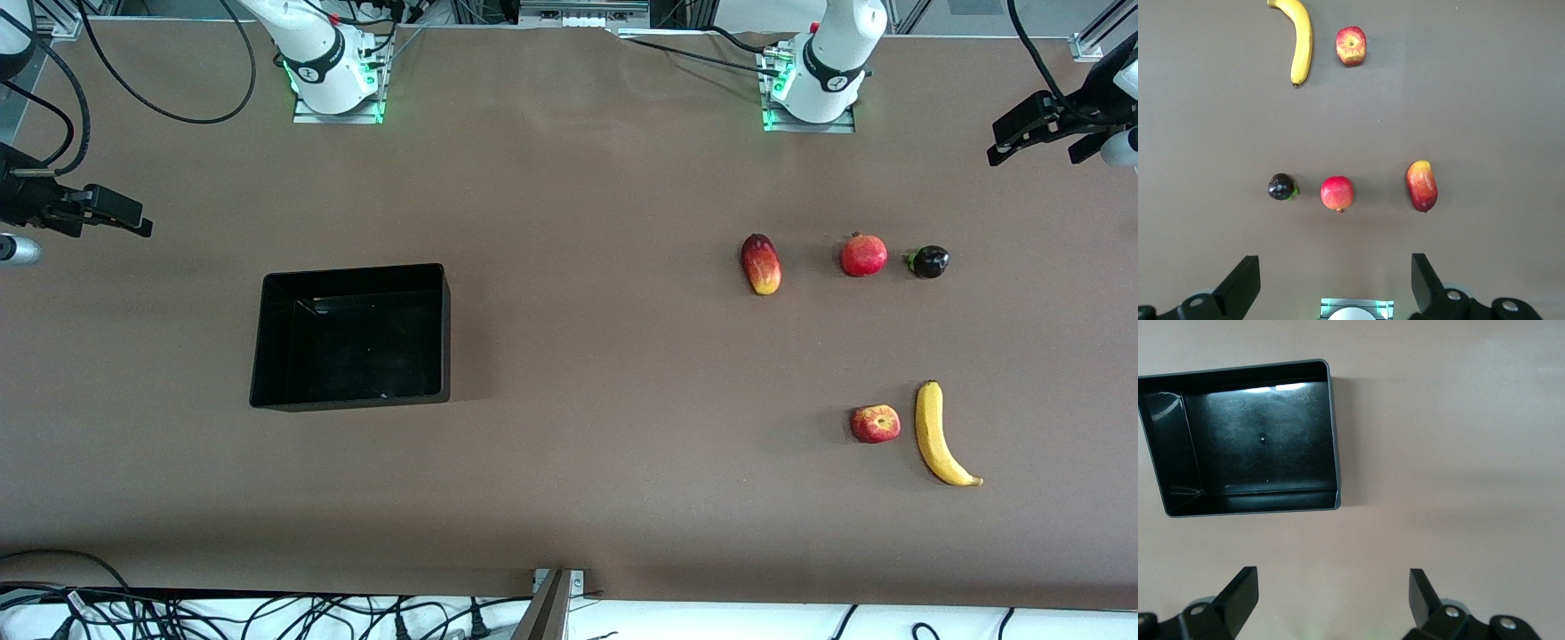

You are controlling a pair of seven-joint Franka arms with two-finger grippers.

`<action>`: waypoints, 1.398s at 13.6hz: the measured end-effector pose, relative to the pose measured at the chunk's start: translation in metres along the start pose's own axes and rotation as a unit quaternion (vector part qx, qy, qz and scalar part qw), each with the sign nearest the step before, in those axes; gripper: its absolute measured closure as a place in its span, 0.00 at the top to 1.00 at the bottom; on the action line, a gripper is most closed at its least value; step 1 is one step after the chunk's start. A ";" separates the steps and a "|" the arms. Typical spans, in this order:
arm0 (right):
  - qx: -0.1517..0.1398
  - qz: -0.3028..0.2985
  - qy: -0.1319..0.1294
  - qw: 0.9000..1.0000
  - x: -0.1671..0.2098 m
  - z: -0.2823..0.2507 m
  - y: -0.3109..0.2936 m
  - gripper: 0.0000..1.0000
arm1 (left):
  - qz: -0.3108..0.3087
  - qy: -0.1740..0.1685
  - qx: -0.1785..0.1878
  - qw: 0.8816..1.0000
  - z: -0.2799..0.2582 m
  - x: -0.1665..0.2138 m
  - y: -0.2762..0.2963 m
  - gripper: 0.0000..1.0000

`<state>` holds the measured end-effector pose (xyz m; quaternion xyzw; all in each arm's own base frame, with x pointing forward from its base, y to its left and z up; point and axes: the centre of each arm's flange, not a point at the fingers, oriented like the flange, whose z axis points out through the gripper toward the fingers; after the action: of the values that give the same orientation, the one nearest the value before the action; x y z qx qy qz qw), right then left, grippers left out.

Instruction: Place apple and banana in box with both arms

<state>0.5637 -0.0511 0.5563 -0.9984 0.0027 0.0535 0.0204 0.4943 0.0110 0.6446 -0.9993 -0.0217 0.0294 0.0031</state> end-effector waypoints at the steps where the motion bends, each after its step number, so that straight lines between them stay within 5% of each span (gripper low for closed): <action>1: 0.000 -0.004 -0.005 1.000 0.001 0.004 0.000 1.00 | 0.000 0.000 0.000 1.000 0.000 0.000 0.000 1.00; 3: 0.001 -0.027 -0.015 1.000 0.010 0.019 0.001 1.00 | 0.000 -0.001 0.000 1.000 0.001 0.001 0.000 1.00; 10: -0.012 -0.066 0.012 0.998 0.079 0.133 -0.006 1.00 | 0.000 0.002 0.000 1.000 0.007 0.008 0.001 1.00; 16: -0.017 -0.064 0.033 0.997 0.075 0.225 -0.002 1.00 | 0.001 0.004 0.004 1.000 0.063 0.057 0.005 1.00; 19: -0.015 -0.064 0.013 0.998 0.065 0.256 -0.003 0.97 | -0.011 0.002 0.006 1.000 0.098 0.083 0.008 1.00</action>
<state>0.6011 -0.0382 0.2954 -0.9973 -0.0617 0.0389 0.0088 0.5716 0.0074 0.5417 -0.9990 -0.0330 0.0273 0.0096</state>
